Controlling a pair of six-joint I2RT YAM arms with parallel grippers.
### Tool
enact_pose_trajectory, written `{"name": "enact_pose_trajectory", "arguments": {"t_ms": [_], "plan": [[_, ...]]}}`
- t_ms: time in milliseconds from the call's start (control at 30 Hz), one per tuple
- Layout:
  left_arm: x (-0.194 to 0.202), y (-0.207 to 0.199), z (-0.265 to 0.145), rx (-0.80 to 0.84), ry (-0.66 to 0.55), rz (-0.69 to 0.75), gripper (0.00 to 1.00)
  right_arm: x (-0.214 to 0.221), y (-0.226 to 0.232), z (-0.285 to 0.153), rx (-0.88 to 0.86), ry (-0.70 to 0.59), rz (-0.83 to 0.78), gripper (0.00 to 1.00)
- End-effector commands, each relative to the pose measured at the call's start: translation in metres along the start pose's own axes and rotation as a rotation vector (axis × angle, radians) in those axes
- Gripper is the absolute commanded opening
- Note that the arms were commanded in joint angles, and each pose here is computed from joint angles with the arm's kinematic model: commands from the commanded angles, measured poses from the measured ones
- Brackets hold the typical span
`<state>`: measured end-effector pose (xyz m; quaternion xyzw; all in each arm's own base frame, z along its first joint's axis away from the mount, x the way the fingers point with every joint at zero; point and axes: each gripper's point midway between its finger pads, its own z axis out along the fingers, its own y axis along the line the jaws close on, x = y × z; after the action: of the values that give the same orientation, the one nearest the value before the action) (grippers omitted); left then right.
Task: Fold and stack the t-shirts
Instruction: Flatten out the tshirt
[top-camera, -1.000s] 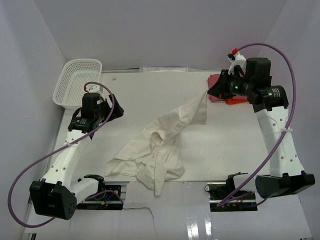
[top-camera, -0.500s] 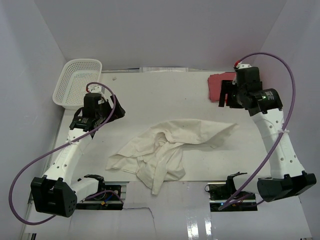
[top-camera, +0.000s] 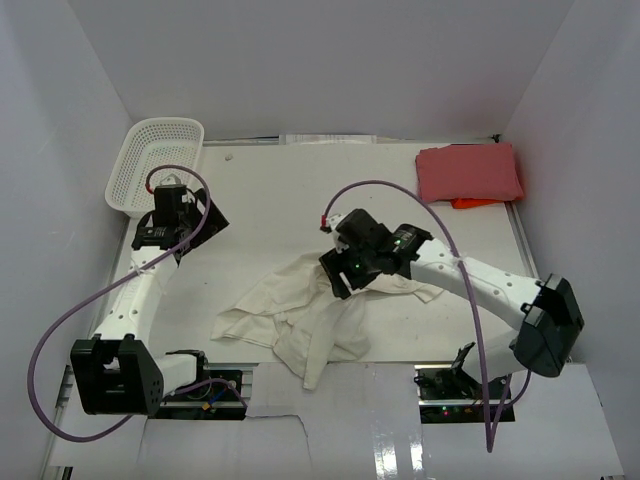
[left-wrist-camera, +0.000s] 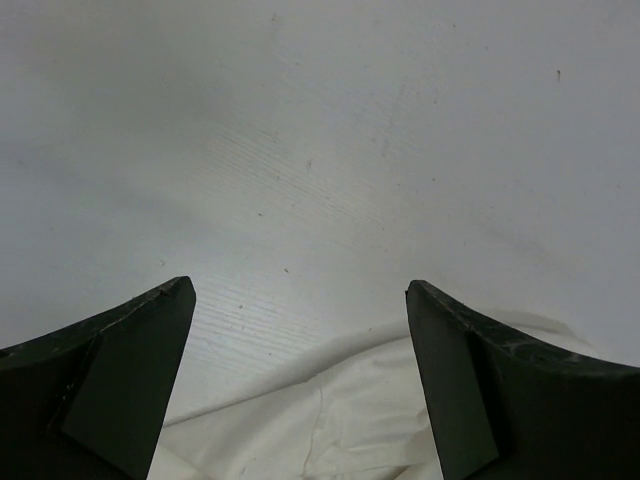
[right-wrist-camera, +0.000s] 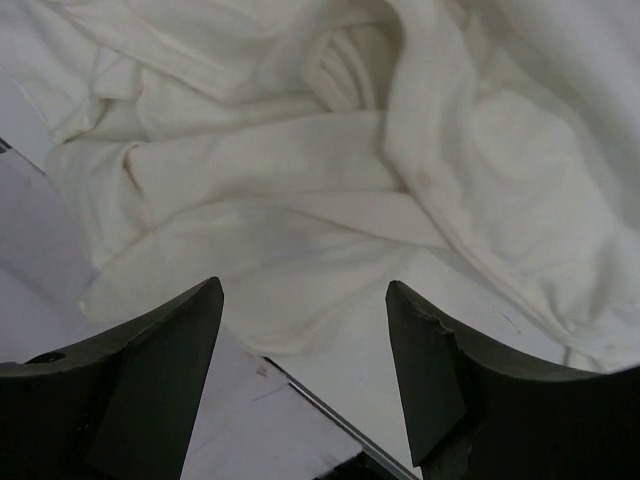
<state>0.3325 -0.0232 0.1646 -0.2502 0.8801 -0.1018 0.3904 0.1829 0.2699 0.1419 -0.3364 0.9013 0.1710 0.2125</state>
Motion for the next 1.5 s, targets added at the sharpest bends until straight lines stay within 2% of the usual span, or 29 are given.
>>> {"name": "enact_pose_trajectory", "arguments": {"t_ms": [0,33,67,167,367,667,900,1200,1233,1267,1333,1367,1467], "plan": [[-0.023,0.015,-0.007,-0.106,-0.053,-0.105,0.98,-0.023,0.062,0.021,-0.153,-0.068,-0.082,0.72],[-0.032,0.027,-0.011,-0.155,-0.066,-0.181,0.98,-0.024,0.072,0.027,-0.162,-0.061,-0.107,0.73],[-0.035,0.032,-0.011,-0.174,-0.068,-0.205,0.98,-0.019,0.079,0.042,-0.150,-0.026,-0.140,0.73],[-0.037,0.047,-0.009,-0.216,-0.049,-0.319,0.98,-0.027,0.109,0.058,-0.157,-0.031,-0.257,0.74],[-0.035,0.075,-0.007,-0.179,-0.003,-0.529,0.98,-0.052,0.126,0.087,-0.090,-0.098,-0.418,0.76],[-0.034,0.090,-0.008,-0.154,-0.021,-0.627,0.98,-0.092,0.158,0.117,0.012,-0.221,-0.654,0.71],[-0.022,0.117,-0.012,-0.142,-0.019,-0.732,0.98,-0.090,0.177,0.141,-0.024,-0.192,-0.756,0.70],[-0.022,0.118,-0.014,-0.116,-0.048,-0.739,0.98,-0.085,0.186,0.178,-0.046,-0.153,-0.796,0.67],[-0.023,0.118,-0.014,-0.114,-0.049,-0.738,0.98,-0.086,0.185,0.182,-0.035,-0.151,-0.799,0.64],[-0.023,0.117,-0.014,-0.115,-0.049,-0.737,0.98,-0.086,0.184,0.185,-0.030,-0.150,-0.800,0.53],[-0.023,0.118,-0.014,-0.114,-0.052,-0.736,0.98,-0.091,0.183,0.187,-0.008,-0.160,-0.800,0.20],[-0.022,0.118,-0.015,-0.115,-0.051,-0.734,0.98,-0.094,0.181,0.186,0.006,-0.166,-0.793,0.08],[-0.025,0.119,-0.016,-0.118,-0.062,-0.729,0.98,-0.114,0.175,0.163,0.021,-0.216,-0.758,0.08]]}}
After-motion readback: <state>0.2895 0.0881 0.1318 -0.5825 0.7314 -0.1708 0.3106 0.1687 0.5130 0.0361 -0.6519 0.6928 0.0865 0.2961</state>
